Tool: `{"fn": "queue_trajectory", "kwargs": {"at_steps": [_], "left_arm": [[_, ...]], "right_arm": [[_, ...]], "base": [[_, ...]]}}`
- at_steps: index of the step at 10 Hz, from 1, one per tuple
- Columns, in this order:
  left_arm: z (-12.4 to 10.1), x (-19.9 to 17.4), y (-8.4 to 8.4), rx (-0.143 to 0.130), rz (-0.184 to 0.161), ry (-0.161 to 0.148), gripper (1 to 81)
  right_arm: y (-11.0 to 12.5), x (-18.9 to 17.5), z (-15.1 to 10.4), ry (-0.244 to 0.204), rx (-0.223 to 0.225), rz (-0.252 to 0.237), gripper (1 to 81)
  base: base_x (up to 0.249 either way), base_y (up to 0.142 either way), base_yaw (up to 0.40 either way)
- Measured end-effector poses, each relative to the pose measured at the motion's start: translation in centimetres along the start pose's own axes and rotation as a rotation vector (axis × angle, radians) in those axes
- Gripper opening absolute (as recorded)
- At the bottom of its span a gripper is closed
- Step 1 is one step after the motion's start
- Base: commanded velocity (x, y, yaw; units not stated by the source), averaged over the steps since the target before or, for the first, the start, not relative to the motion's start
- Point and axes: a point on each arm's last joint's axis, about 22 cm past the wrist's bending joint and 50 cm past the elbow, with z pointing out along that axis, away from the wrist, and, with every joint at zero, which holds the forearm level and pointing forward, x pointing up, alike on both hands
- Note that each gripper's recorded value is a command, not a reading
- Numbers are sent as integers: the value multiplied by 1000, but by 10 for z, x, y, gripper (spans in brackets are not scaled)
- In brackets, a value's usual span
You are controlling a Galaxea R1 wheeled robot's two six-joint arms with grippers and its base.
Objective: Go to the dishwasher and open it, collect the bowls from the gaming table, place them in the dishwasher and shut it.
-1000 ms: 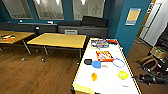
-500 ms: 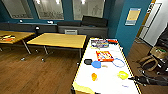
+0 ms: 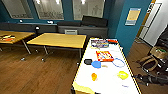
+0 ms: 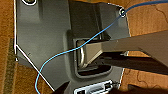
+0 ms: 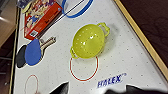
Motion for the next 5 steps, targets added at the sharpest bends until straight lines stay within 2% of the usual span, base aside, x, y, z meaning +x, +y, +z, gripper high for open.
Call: {"fn": "queue_trajectory", "kwargs": {"at_steps": [3,5], "left_arm": [[0,0,-3,8,0,-1,811],[1,1,-7,19,-2,-2,811]], "right_arm": [[-27,29,8,46,35,61,811],[-30,35,17,60,31,78,811]], "base": [[0,0,0],[0,0,0]]}}
